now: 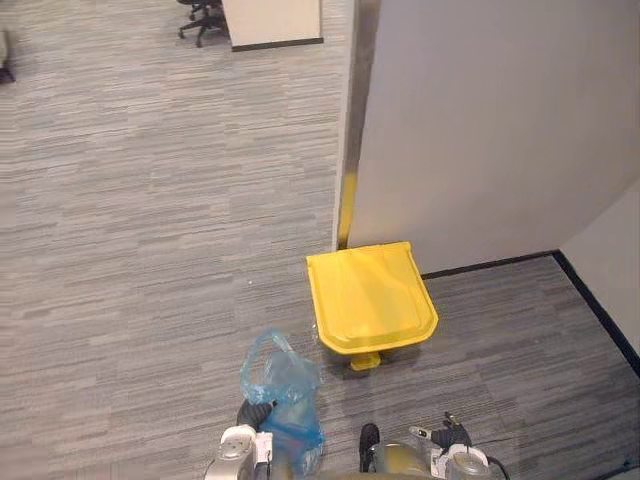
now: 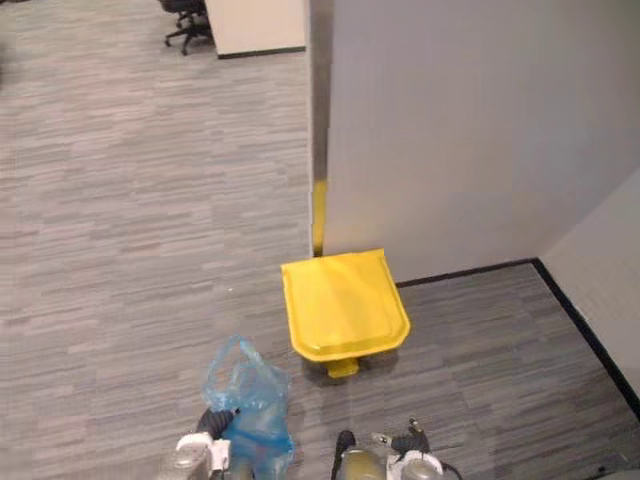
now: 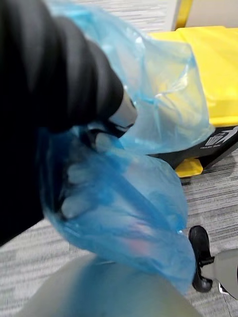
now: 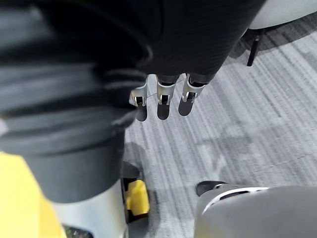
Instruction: Gather rubbish on tea table into small bin, then transfer packed bag to large trash can.
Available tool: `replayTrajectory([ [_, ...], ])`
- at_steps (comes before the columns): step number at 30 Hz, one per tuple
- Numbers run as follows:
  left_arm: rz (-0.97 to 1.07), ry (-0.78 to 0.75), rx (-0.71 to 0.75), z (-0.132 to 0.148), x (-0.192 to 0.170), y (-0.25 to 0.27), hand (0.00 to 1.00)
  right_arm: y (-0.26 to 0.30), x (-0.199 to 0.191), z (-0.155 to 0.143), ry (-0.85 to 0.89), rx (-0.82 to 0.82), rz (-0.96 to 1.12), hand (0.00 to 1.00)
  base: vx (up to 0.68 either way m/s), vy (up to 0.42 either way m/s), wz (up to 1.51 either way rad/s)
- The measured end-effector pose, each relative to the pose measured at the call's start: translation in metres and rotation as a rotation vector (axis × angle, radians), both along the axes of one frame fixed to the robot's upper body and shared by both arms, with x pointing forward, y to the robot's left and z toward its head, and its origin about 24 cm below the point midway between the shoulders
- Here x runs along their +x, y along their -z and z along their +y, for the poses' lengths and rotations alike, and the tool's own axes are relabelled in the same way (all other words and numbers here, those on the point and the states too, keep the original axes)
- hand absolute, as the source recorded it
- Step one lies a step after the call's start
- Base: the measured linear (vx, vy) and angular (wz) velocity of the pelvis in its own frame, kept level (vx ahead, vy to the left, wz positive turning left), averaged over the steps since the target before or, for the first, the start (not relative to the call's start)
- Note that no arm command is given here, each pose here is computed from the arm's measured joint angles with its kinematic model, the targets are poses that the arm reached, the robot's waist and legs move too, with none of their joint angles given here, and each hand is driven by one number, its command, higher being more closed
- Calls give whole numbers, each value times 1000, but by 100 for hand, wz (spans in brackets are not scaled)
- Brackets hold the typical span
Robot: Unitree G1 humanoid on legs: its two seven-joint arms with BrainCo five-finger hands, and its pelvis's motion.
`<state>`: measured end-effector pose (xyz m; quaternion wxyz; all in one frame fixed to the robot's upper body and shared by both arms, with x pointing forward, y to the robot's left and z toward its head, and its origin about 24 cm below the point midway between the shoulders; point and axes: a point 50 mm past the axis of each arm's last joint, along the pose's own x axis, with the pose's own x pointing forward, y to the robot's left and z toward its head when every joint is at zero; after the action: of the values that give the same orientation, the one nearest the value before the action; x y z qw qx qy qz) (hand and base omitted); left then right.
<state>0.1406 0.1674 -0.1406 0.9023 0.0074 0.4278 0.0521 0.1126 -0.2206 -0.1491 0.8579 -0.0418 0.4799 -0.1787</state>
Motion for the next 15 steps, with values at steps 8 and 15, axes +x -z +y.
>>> replayTrajectory([
  [8,55,17,53,16,-12,5,100,2,-3,3,21,21,12,0,25,98,-6],
  [15,56,30,69,17,-10,5,100,3,1,7,10,31,12,0,137,5,-15],
])
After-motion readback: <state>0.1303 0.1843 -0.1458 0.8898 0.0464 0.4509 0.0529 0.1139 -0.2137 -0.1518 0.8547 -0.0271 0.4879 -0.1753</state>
